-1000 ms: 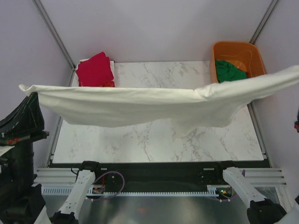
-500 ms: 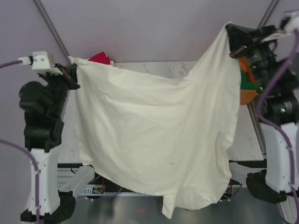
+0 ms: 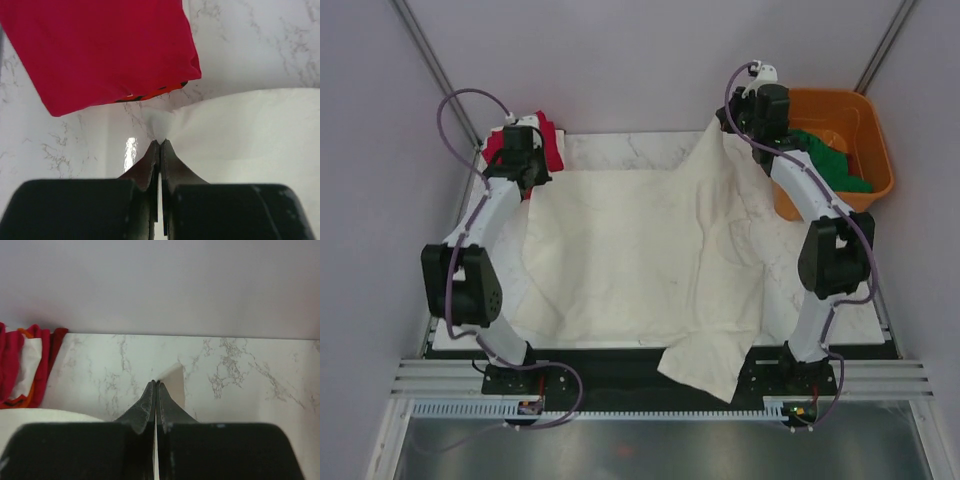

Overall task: Fold and stack the t-shirts
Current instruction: Flatten the tshirt out

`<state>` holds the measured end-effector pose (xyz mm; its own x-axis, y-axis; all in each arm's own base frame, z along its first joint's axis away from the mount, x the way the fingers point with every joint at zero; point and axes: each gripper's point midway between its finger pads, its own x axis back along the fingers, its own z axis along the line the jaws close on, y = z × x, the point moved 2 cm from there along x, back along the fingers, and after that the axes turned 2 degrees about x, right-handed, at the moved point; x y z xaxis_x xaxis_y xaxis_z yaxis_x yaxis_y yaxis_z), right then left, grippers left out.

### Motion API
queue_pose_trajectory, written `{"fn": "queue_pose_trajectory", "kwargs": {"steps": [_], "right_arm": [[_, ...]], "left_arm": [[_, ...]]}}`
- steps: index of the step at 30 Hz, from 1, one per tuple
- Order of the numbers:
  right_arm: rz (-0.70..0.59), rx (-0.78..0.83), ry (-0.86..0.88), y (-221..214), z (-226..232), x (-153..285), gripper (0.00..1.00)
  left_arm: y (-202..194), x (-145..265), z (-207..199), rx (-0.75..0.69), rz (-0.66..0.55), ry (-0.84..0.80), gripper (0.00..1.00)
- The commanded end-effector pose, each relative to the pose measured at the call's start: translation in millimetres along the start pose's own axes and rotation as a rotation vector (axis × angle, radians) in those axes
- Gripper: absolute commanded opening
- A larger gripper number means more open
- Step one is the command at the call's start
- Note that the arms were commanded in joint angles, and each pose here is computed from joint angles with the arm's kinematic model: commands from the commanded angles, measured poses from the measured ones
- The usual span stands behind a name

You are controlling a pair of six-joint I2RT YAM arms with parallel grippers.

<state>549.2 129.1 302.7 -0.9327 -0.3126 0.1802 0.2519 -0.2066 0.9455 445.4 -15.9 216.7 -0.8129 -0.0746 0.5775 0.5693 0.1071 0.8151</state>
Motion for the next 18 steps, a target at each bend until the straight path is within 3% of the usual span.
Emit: {"fn": "queue_pose_trajectory", "kwargs": {"steps": [1,6,13,18], "right_arm": [[-0.122,-0.002,-0.012,18.8,-13.8,-42.2,0.00],[-0.092,-0.002,-0.039,-6.5,-37.3,-90.7,0.00],[-0.044,-0.008,-0.047,-36.9,-53.0,-115.2,0.00],[0.018,-0.060,0.030,-78.7,-51.9,-139.3,0.02]], "left_arm": [[17.8,-51.5,6.0,0.015,-0.030,0.066,0.02],[30.0,-92.7,4.6,-0.032,-0.027,0.085,0.02],[33.9,-121.9,5.7,-0.068,-0.015,0.111,0.02],[16.8,-123.9,35.1,-0.059,0.022,0.276,0.02]]}}
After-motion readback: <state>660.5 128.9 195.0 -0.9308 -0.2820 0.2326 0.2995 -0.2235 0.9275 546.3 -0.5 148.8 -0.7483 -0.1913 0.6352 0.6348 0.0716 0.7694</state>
